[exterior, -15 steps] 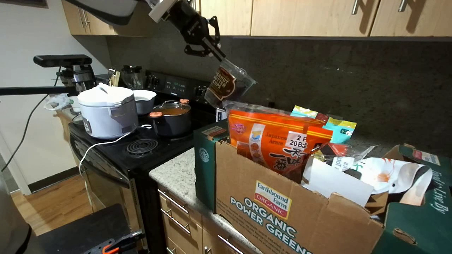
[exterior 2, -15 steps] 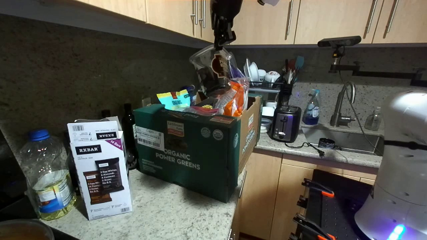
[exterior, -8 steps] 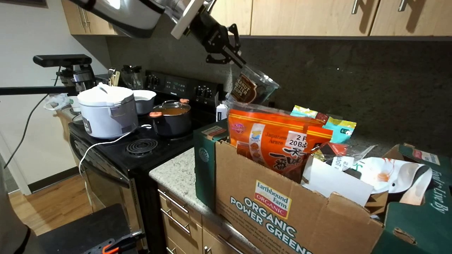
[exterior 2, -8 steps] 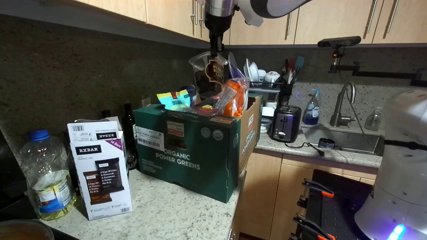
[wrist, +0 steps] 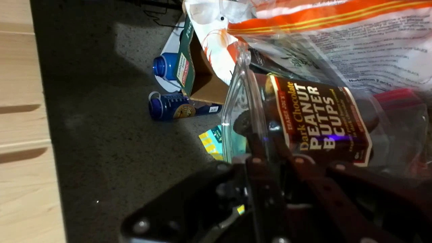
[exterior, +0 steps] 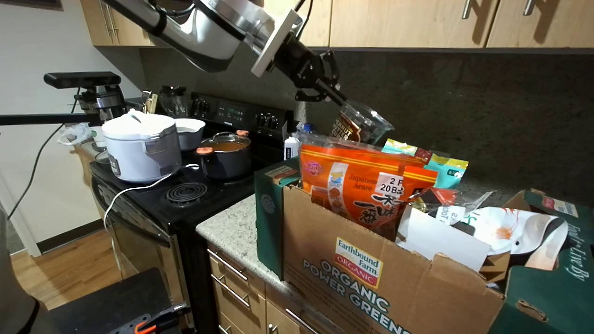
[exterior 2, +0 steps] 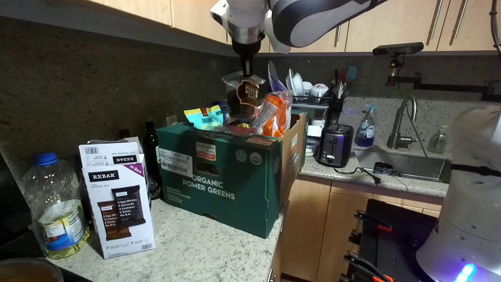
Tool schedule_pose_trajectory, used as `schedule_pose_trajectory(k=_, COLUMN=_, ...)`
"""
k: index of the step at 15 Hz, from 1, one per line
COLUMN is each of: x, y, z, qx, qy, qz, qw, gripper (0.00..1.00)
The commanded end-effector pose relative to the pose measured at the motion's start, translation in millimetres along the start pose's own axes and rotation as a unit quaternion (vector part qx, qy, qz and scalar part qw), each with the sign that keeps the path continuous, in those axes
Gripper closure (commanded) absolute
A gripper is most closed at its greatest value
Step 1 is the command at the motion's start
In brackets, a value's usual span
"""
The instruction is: Put the tub of peanut butter cups in the box
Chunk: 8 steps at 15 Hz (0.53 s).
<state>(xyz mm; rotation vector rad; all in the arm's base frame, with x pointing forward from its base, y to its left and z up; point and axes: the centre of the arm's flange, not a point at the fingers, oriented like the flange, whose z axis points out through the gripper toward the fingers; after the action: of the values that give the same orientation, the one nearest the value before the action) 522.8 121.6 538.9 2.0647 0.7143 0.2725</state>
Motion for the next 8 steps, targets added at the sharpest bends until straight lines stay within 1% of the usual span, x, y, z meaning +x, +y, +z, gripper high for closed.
schedule_pose_trajectory(k=1, x=6.9, y=8.7, z=20.6, qx=-0.008, qy=-0.015, qz=0.018, qw=0.9997, gripper=0.97)
schedule_pose_trajectory(k=3, x=5.1, y=5.8, z=35.3, qx=-0.009, qy=-0.029, qz=0.026, qw=0.9992, gripper=0.97)
schedule_pose_trajectory(k=8, x=0.7, y=-1.4, z=71.9, qx=-0.030, qy=-0.071, qz=0.078, qw=0.9939, gripper=0.97)
